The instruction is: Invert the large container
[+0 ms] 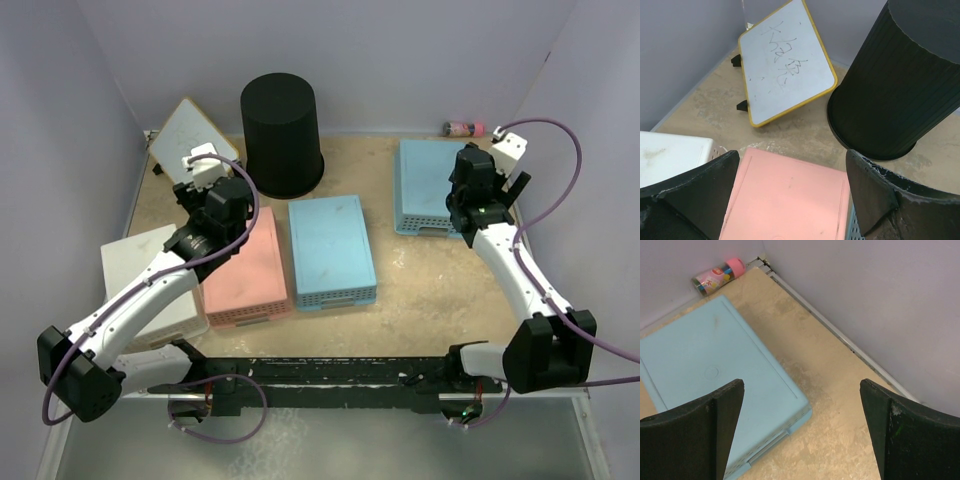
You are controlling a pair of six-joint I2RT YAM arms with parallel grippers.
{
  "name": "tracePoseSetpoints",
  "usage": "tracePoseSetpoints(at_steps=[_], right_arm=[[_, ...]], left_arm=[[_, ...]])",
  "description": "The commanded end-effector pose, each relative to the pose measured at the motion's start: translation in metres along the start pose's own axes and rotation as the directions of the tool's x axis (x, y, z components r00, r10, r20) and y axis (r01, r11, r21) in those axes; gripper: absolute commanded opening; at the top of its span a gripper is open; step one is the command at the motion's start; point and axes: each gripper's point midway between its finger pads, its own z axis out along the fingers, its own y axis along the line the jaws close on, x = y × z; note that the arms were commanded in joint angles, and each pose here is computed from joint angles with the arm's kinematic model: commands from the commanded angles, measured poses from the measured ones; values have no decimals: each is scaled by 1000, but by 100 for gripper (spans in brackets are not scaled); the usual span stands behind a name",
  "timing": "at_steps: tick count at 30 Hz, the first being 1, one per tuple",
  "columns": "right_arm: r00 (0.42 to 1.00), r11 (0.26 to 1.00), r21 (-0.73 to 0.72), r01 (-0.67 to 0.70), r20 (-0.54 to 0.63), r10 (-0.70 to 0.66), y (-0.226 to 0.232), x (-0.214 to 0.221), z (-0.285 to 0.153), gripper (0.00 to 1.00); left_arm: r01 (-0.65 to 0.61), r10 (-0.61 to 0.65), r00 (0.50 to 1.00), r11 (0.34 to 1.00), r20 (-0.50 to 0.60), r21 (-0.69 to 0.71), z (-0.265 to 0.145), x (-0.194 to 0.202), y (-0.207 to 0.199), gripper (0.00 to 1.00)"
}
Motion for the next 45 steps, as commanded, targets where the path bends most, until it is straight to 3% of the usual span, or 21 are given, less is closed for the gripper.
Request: tracePoseSetpoints(at_steps=[1,45], right_arm=[[996,997,35,-72,58,70,-9,-16,-3,100],[997,997,28,-74,41,73,-5,-10,-1,100]], left_arm=[[43,-43,998,999,53,-10,-6,-17,8,84],[37,-39,998,998,44,52,-9,-15,1,84]])
